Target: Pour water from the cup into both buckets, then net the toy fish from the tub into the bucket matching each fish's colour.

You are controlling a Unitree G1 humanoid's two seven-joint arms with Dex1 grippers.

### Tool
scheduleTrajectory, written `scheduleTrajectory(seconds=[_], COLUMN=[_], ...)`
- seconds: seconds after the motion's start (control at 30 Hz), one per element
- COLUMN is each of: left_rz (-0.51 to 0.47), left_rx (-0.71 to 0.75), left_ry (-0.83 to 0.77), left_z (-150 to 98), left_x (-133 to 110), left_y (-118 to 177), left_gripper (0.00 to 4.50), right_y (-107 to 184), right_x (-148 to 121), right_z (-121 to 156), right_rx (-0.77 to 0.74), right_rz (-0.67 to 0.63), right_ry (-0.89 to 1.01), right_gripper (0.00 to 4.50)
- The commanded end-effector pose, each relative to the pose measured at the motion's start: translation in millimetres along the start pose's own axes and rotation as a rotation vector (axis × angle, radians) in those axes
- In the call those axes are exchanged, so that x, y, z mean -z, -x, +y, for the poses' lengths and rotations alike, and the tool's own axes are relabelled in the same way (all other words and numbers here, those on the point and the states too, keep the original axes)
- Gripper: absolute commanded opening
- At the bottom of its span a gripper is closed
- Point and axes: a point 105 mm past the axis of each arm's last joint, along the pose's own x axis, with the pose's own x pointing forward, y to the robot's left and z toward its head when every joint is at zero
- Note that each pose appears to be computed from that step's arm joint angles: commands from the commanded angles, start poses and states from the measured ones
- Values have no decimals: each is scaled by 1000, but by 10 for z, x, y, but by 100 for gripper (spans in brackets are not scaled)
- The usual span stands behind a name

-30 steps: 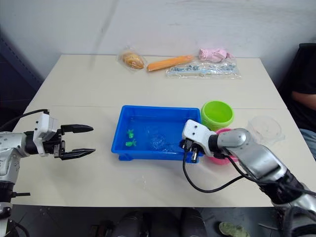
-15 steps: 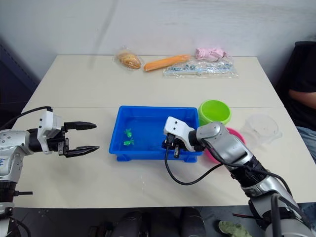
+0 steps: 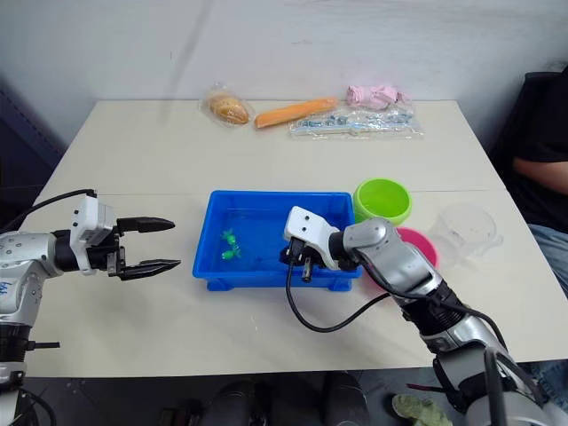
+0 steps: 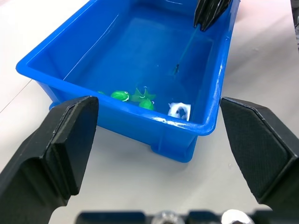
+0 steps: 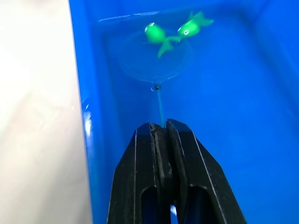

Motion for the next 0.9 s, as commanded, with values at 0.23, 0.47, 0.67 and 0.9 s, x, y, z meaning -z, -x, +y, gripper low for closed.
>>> scheduleTrajectory(seconds=[0.23,0.47,0.67,0.9], left_rz=[-4,-1,-21,-135], left_rx=[6,7,20,86], left_ry=[-25,-24,-23,-40], left_z=[-4,1,7,13], left_x=[-55,-48,-73,-311], left_y=[-5,-1,-44,-251], left_gripper=[445,445,445,445], right_y=[89,264,561,928], right_x=[-170,-173,-165,-60], right_z=[-43,2,10,125], right_rx=[28,11,49,107], right_rz=[-65,-94,-152,-204], right_ry=[70,70,42,-52], right_gripper=[0,0,0,0])
